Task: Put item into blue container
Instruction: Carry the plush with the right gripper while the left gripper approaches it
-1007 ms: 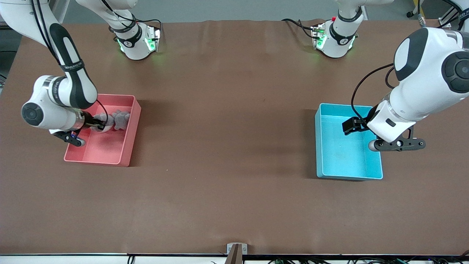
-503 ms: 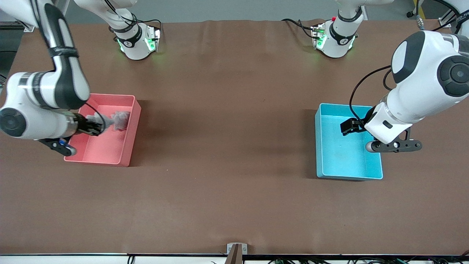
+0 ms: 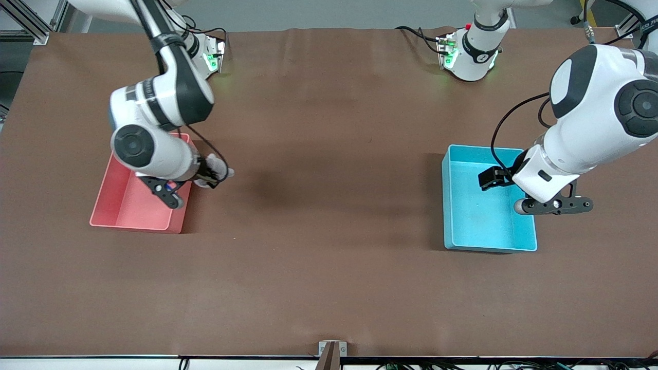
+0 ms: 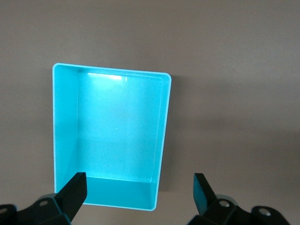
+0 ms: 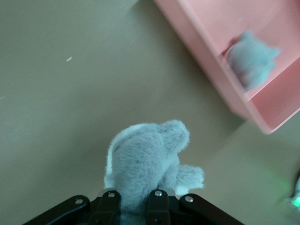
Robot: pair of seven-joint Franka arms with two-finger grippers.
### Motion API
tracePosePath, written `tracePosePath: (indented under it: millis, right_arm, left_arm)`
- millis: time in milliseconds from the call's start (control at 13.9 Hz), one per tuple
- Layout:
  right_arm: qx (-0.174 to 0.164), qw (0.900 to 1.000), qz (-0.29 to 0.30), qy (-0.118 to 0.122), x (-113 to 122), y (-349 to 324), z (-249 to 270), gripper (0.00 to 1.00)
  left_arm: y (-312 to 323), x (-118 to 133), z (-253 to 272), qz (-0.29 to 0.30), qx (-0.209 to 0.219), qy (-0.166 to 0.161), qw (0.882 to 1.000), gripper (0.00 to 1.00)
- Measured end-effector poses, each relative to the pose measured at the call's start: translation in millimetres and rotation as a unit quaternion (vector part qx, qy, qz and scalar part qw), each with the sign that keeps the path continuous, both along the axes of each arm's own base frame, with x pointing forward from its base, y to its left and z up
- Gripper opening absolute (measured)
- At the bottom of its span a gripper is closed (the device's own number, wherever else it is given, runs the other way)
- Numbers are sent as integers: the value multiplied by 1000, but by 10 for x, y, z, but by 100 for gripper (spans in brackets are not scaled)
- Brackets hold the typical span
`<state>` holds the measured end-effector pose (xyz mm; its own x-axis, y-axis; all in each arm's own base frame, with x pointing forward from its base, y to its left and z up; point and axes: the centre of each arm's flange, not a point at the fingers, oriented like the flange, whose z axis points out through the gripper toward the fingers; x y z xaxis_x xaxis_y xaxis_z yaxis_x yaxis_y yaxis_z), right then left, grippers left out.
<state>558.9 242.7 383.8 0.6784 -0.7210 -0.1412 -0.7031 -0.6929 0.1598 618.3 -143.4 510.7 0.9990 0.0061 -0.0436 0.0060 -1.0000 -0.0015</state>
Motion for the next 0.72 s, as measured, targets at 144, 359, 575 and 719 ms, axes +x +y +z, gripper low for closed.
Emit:
tracePosePath:
  millis: [144,359,575,719]
  right_arm:
    - [-2,999,-28,-26,-123,528,-141,19]
    - [4,996,-65,-65,-320,1257,-575,19]
    - [10,992,-94,-87,-464,1731,-1003,19]
    - [9,990,-109,-91,-516,2003,-1181,19]
  left_arm:
    - [2,2,-6,-2,5,-1,1000,100]
    - [-28,11,-70,-4,5,4,1000,100]
    - [-87,14,-137,-9,5,10,1000,100]
    - [-116,18,-181,-11,4,14,1000,100]
